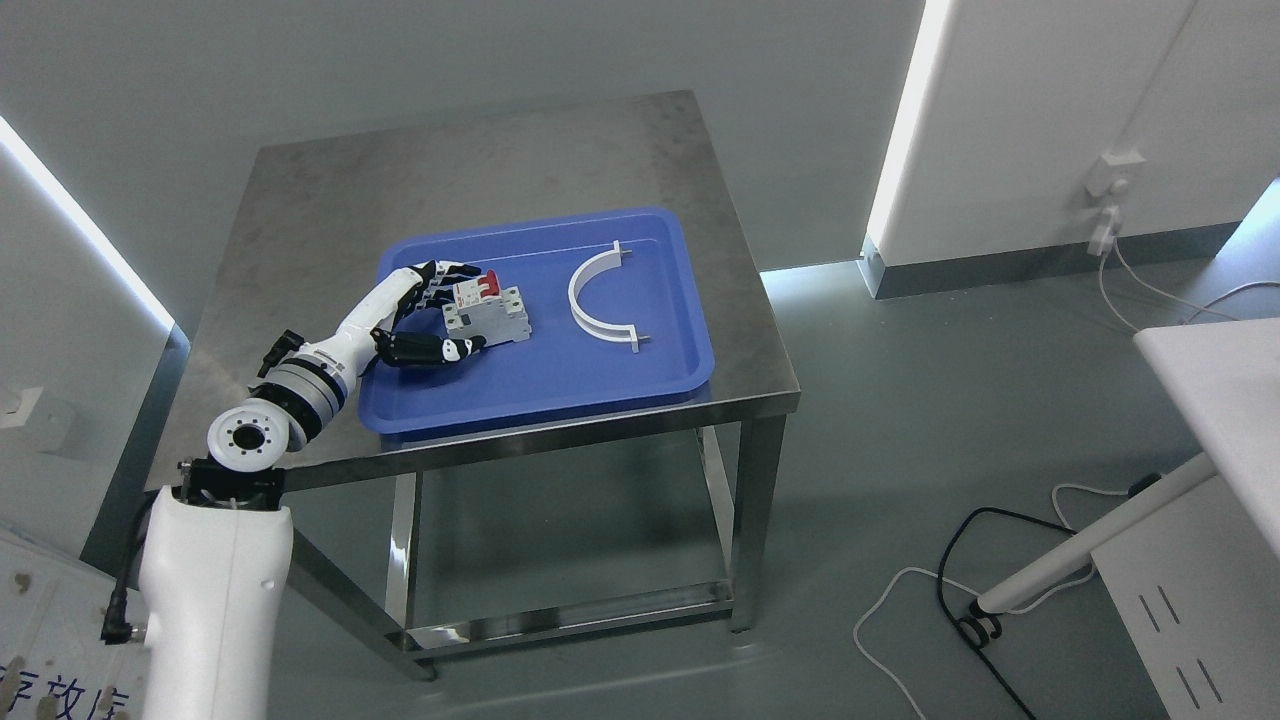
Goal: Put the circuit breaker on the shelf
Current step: 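Close the left hand around the circuit breaker, then lift the circuit breaker up out of the tray with the left hand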
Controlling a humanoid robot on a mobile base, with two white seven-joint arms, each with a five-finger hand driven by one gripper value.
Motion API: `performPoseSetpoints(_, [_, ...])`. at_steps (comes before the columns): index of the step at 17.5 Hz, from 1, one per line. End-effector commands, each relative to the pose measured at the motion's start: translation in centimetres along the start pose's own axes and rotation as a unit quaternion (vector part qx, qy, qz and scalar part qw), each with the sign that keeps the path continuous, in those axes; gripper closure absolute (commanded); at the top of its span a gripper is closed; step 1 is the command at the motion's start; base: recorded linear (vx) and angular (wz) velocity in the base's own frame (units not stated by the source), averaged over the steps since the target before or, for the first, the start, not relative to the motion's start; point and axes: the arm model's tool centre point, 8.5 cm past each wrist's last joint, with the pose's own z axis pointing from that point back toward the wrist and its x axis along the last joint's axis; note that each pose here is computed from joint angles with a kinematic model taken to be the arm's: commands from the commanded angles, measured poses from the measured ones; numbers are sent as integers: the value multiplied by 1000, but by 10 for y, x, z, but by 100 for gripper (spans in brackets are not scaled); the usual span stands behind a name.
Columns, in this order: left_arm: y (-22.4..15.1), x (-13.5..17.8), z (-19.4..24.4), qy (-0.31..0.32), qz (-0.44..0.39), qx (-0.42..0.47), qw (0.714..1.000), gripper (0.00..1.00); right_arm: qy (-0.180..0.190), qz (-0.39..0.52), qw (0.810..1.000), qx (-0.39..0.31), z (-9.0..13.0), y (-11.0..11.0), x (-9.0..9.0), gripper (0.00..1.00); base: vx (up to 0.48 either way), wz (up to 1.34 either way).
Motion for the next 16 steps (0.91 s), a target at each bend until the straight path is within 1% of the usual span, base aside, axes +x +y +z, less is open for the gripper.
performPoseSetpoints(1, [-7, -8, -4, 6, 16, -6, 1000, 53, 0, 1, 1000, -9, 0, -11, 1, 0, 0, 0])
performPoseSetpoints(3, [-7, -7, -4, 0, 18, -5, 1000, 57, 0, 0, 1000, -9, 0, -11, 1, 0, 0, 0])
performPoseSetpoints(4, [-8, -6, -5, -6, 17, -6, 1000, 61, 0, 1, 1000, -9, 0, -11, 1, 0, 0, 0])
performPoseSetpoints(5, [-9, -3, -5, -16, 20, -4, 1000, 67, 0, 1, 1000, -9, 0, -11, 1, 0, 0, 0])
performPoseSetpoints(6, [-8, -1, -5, -31, 25, 6, 999, 77, 0, 1, 1000, -9, 0, -11, 1, 0, 0, 0])
performPoseSetpoints(7, [-7, 2, -4, -49, 26, 15, 998, 83, 0, 1, 1000, -9, 0, -11, 1, 0, 0, 0])
performPoseSetpoints(9, [-14, 9, -7, -75, 32, 19, 997, 86, 0, 1, 1000, -9, 0, -11, 1, 0, 0, 0])
performPoseSetpoints(11, [-16, 20, -9, -102, 65, 37, 992, 86, 0, 1, 1000, -9, 0, -11, 1, 0, 0, 0])
performPoseSetpoints(12, [-13, 28, -10, -128, 98, 56, 985, 86, 0, 1, 1000, -9, 0, -11, 1, 0, 0, 0])
performPoseSetpoints(14, [9, 25, 4, -178, 156, 106, 966, 86, 0, 1, 1000, -9, 0, -11, 1, 0, 5, -17])
performPoseSetpoints(16, [18, 24, 15, -230, 188, 138, 945, 86, 0, 1, 1000, -9, 0, -11, 1, 0, 3, -25])
